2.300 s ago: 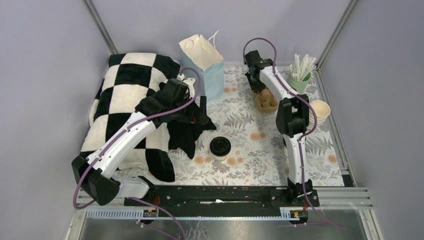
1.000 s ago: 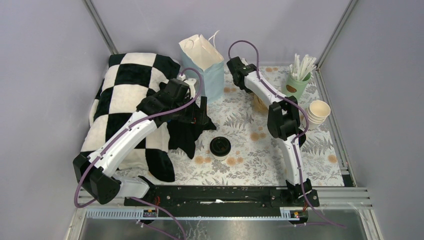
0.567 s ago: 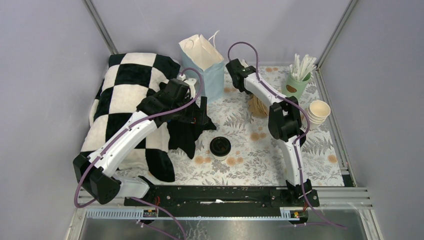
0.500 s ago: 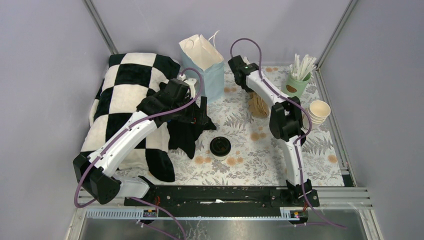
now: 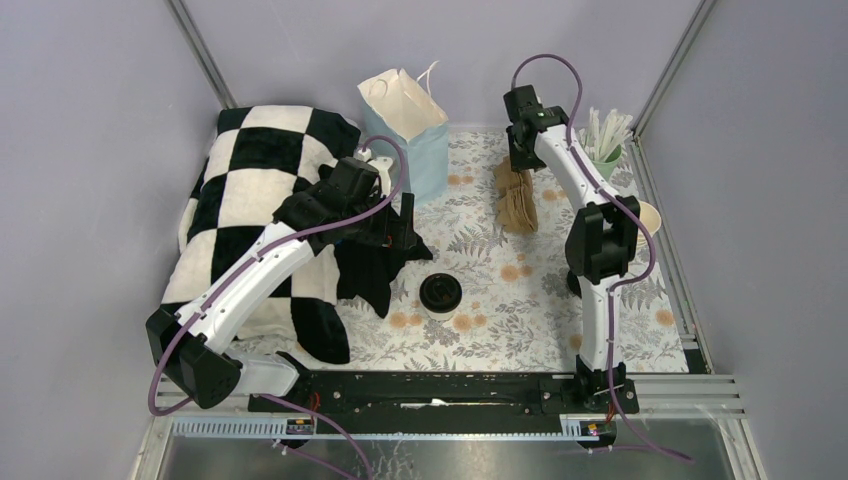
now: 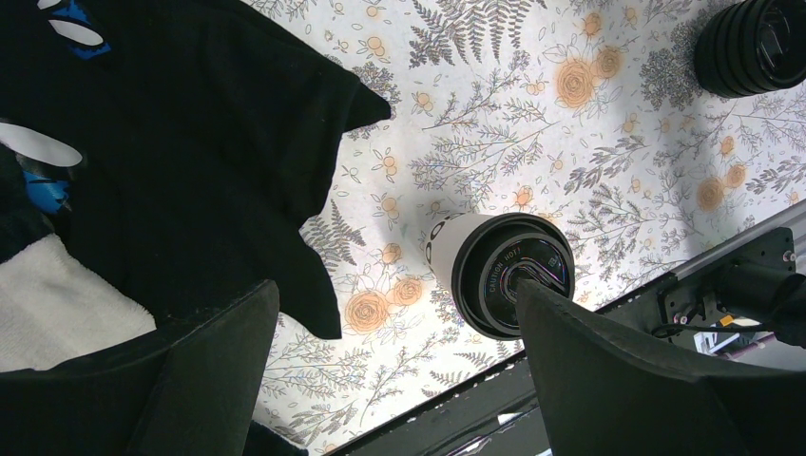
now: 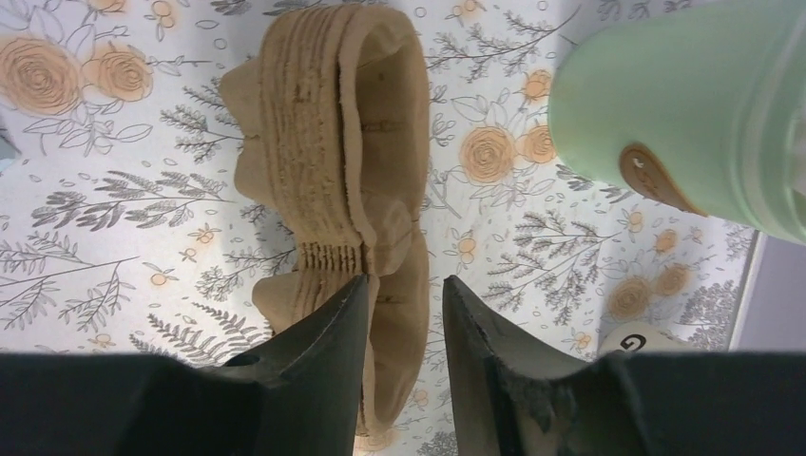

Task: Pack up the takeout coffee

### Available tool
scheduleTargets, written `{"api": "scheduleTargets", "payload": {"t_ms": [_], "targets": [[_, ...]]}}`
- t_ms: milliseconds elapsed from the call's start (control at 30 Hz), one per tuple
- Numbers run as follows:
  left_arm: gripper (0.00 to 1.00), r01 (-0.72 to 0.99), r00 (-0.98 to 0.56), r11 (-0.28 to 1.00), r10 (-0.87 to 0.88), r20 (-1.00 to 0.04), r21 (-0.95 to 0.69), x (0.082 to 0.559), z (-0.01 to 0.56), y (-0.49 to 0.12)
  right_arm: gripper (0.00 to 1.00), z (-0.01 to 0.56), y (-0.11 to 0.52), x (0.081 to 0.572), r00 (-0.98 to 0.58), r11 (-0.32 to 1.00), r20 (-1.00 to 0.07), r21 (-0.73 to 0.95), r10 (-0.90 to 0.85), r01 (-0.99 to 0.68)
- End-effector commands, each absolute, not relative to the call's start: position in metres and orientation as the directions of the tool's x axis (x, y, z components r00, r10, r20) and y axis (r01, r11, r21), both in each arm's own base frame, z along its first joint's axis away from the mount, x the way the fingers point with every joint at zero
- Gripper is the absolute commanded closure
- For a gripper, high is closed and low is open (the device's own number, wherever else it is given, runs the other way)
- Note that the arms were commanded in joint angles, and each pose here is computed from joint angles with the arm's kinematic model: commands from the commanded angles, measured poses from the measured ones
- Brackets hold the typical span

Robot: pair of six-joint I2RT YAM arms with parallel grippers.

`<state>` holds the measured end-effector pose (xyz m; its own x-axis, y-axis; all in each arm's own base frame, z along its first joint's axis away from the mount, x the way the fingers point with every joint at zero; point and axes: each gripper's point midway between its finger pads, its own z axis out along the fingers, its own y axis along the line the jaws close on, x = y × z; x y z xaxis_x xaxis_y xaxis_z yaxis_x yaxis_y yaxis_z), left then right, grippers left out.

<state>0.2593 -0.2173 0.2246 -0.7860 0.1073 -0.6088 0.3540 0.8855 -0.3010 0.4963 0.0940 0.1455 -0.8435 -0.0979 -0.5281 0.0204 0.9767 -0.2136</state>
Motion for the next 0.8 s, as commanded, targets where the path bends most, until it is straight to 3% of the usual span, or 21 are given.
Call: {"api": "scheduleTargets", "payload": {"t_ms": [0,200,433,633,767], "targets": [[0.01,0.382,-0.754,0.868,0.095,-0.650,-0.316,0.266,0.240,-0.226,0.58,0.144,0.109,0.495,-0.854,0.988,-0.514,-0.154,-0.086,-0.007],[0.01,0.382,-0.754,0.869,0.097,-0.649,-0.314,0.266,0.240,-0.226,0.59,0.132,0.102,0.486,-0.876,0.983,-0.474,-0.183,-0.095,-0.008],[0.01,0.385,-0.755,0.866,0.098,-0.648,-0.318,0.267,0.241,-0.228,0.68,0.124,0.103,0.488,-0.883,0.982,-0.456,-0.189,-0.107,-0.022],[0.01,0.382,-0.755,0.870,0.099,-0.648,-0.312,0.267,0.240,-0.226,0.57,0.136,0.108,0.473,-0.884,0.995,-0.464,-0.098,-0.051,-0.007],[0.01,0.385,-0.755,0.866,0.098,-0.648,-0.318,0.268,0.241,-0.228,0.59,0.134,0.106,0.468,-0.895,0.998,-0.446,-0.065,-0.022,0.008]]}}
